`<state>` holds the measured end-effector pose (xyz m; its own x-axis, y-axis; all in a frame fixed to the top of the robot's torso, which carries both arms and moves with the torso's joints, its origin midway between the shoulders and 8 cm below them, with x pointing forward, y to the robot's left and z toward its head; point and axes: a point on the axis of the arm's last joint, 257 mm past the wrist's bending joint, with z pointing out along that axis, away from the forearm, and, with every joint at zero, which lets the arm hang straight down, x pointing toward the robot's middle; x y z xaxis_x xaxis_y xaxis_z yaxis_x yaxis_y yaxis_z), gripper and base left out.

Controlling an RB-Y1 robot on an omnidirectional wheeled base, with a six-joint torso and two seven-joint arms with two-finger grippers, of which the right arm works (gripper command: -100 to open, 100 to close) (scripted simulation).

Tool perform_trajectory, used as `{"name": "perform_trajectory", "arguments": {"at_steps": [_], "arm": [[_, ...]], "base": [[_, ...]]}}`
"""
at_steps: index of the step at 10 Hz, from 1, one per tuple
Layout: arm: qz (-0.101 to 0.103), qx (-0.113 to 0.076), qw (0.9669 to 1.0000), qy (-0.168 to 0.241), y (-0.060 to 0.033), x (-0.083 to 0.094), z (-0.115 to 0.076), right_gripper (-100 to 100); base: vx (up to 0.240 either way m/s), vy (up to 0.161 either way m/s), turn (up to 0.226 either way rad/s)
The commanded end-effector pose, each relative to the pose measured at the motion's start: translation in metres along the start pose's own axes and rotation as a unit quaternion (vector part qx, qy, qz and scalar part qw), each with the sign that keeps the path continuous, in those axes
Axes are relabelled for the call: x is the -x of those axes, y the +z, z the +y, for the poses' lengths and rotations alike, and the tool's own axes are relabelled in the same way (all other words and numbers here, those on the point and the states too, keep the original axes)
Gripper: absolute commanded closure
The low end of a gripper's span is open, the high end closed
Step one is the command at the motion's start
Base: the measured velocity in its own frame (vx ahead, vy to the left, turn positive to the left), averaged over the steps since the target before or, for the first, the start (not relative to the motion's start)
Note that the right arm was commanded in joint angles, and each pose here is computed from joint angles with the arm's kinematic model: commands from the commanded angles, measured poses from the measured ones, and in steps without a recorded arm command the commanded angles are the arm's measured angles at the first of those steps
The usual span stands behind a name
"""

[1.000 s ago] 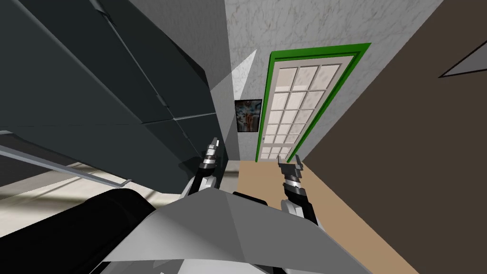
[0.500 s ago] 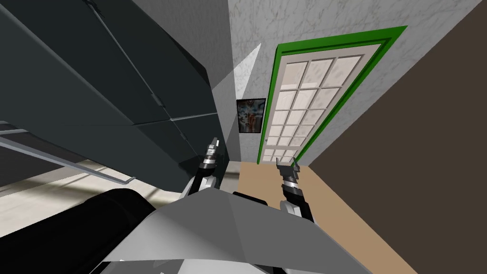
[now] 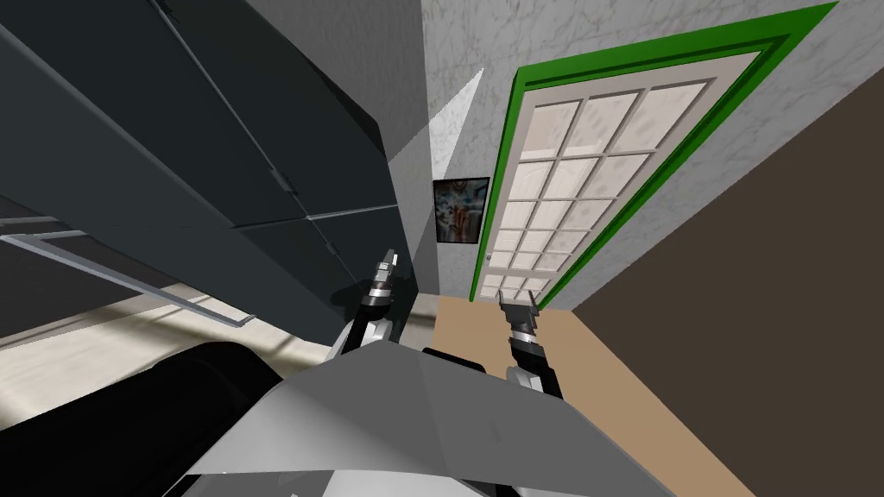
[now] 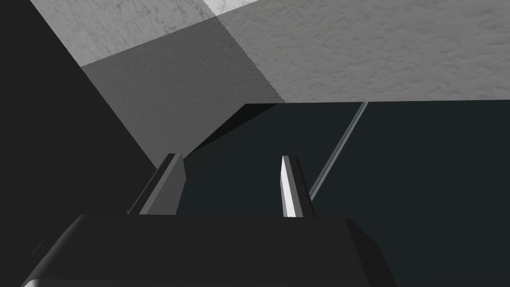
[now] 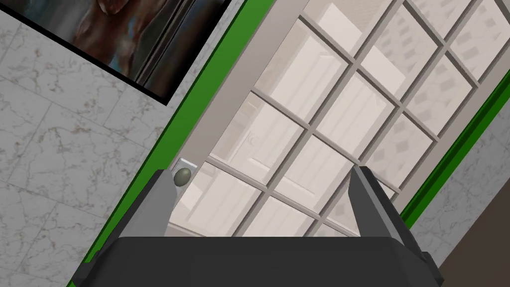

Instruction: Pull the door open

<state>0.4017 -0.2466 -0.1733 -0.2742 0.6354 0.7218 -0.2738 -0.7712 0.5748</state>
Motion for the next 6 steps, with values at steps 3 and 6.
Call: {"name": "perform_trajectory", "arguments": {"at_steps": [3,6], "arm": [[-0.021,-0.009,0.9986,0.047,-0.0098,0.024,-0.012,-100],[-0.039,-0.015,0.9957,0.083,-0.0182,0.044,-0.021,-100]], "base": [[0.109,-0.024,0.100],[0.090,-0.024,0.109]]}}
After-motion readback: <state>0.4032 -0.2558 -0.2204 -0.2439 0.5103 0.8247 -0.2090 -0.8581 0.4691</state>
